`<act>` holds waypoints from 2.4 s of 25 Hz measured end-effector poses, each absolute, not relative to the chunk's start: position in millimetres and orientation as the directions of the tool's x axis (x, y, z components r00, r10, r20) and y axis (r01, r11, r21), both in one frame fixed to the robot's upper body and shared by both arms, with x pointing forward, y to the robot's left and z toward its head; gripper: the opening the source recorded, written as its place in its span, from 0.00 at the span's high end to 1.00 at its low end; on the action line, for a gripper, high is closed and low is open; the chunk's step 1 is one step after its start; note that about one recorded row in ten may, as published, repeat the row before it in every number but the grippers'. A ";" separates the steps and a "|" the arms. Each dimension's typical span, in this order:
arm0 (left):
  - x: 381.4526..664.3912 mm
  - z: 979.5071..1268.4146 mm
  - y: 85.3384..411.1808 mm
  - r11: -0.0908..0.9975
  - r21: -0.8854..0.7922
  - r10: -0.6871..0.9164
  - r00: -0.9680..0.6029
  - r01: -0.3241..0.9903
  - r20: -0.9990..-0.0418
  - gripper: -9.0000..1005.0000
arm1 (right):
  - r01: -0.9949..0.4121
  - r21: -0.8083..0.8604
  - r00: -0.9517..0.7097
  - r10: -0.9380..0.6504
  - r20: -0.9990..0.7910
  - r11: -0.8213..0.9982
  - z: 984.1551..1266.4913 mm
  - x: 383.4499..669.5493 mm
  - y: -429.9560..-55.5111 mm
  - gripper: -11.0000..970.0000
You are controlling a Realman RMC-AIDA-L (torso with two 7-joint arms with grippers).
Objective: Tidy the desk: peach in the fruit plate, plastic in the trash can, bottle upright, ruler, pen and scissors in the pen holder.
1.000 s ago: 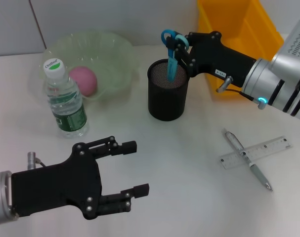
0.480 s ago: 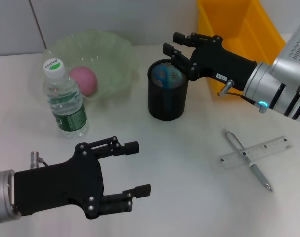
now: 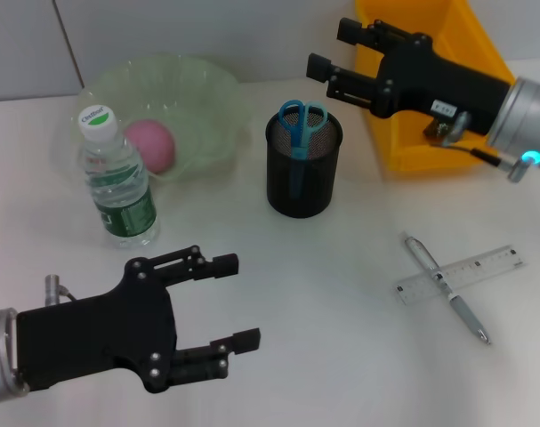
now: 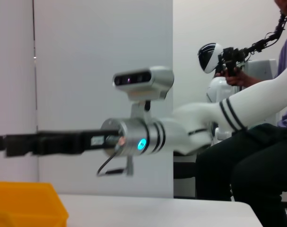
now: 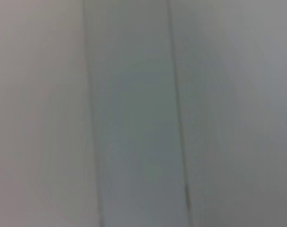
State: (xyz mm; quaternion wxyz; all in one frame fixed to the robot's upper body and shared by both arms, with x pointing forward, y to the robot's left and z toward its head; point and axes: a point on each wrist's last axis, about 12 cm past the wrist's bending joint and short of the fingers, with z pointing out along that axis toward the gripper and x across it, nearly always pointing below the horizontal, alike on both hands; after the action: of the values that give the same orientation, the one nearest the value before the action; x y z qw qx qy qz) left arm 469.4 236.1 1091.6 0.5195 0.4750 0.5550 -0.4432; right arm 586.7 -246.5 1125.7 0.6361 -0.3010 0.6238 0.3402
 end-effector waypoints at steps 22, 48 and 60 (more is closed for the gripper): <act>473.1 1071.7 255.2 0.176 -0.074 0.249 -0.117 0.982 -0.961 0.26 | -0.959 -0.210 -0.088 -0.902 -0.424 0.193 1268.1 569.9 -247.0 0.24; 486.5 1066.4 255.8 0.237 -0.109 0.232 -0.166 0.965 -0.958 0.26 | -0.988 -0.081 0.145 -0.971 -0.188 -0.132 1206.4 581.9 -205.2 0.19; 490.2 1061.9 257.5 0.273 -0.125 0.243 -0.194 0.954 -0.951 0.26 | -0.979 -0.026 0.204 -0.968 -0.144 -0.203 1175.2 581.7 -199.0 0.19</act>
State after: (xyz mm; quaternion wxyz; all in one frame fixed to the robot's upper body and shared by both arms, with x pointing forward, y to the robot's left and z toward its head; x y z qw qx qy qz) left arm 490.2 257.5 1061.9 0.4458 0.4520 0.6618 -0.3989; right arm 581.7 -199.0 1175.2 0.0556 -0.7740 0.6289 0.0475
